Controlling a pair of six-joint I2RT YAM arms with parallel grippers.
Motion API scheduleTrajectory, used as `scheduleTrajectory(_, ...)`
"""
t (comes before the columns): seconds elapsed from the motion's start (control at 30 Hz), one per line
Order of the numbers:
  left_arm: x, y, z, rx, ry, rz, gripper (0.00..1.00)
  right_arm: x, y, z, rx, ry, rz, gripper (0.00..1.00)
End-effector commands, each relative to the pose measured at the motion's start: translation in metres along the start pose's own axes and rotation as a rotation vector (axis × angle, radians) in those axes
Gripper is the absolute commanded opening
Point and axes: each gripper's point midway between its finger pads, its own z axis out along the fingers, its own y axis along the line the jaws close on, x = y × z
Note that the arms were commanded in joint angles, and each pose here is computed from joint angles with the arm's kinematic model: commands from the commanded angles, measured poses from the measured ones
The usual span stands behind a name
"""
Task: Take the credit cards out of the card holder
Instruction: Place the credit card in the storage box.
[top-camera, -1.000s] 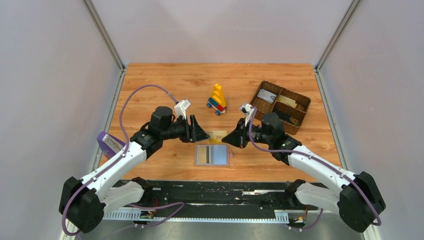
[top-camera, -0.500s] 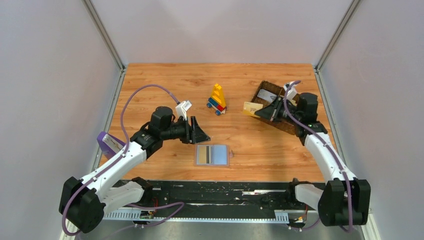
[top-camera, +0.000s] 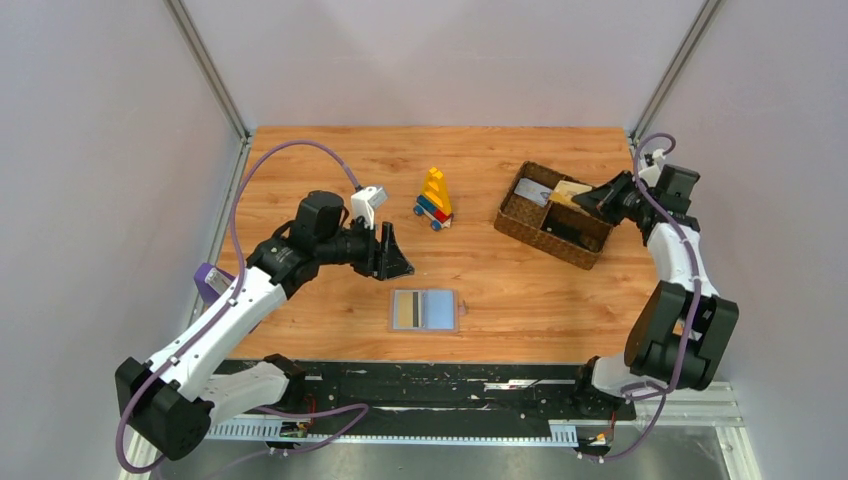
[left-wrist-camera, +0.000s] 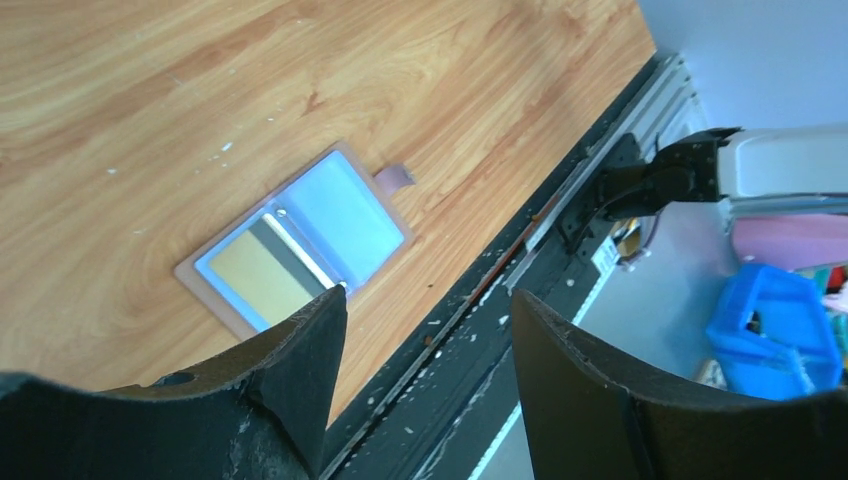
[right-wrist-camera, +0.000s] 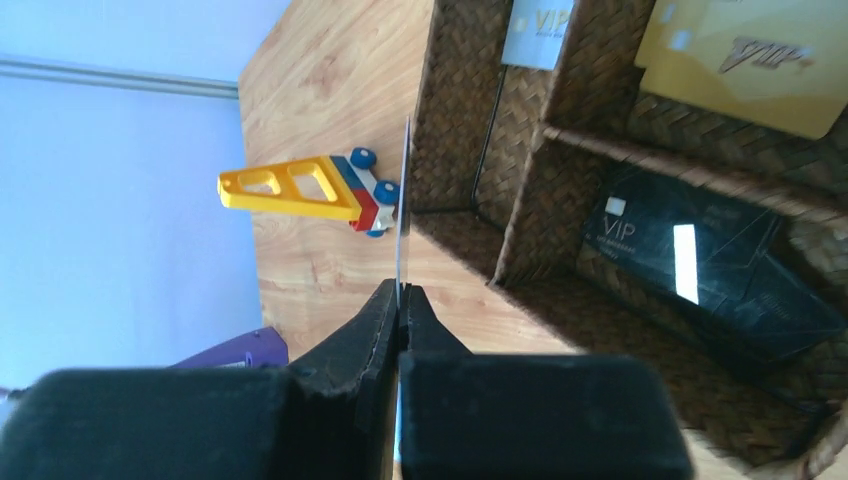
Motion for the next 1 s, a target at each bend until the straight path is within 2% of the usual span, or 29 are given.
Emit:
scheduleTrajectory(0.0,0.002,0.009,-0.014,-0.077,0.05,0.12,0.7,-0.033,0.002,-0.001,0.013,-0.03,0.03,0.0)
scheduleTrajectory(0.17,0.005,0.018,-0.019,-0.114,0.051,0.193,0.71,-0.052,-0.017,0.007,0.071,-0.036,0.056,0.0)
scheduleTrajectory(0.6,0.008,0.02,-0.022,-0.119,0.055,0.216,0.71,-0.07,-0.056,0.036,0.146,-0.004,0.101,0.0)
scheduleTrajectory(0.97,0.004,0.025,-0.025,-0.155,0.033,0.222,0.72,-0.069,-0.083,0.056,0.178,0.048,0.123,0.0)
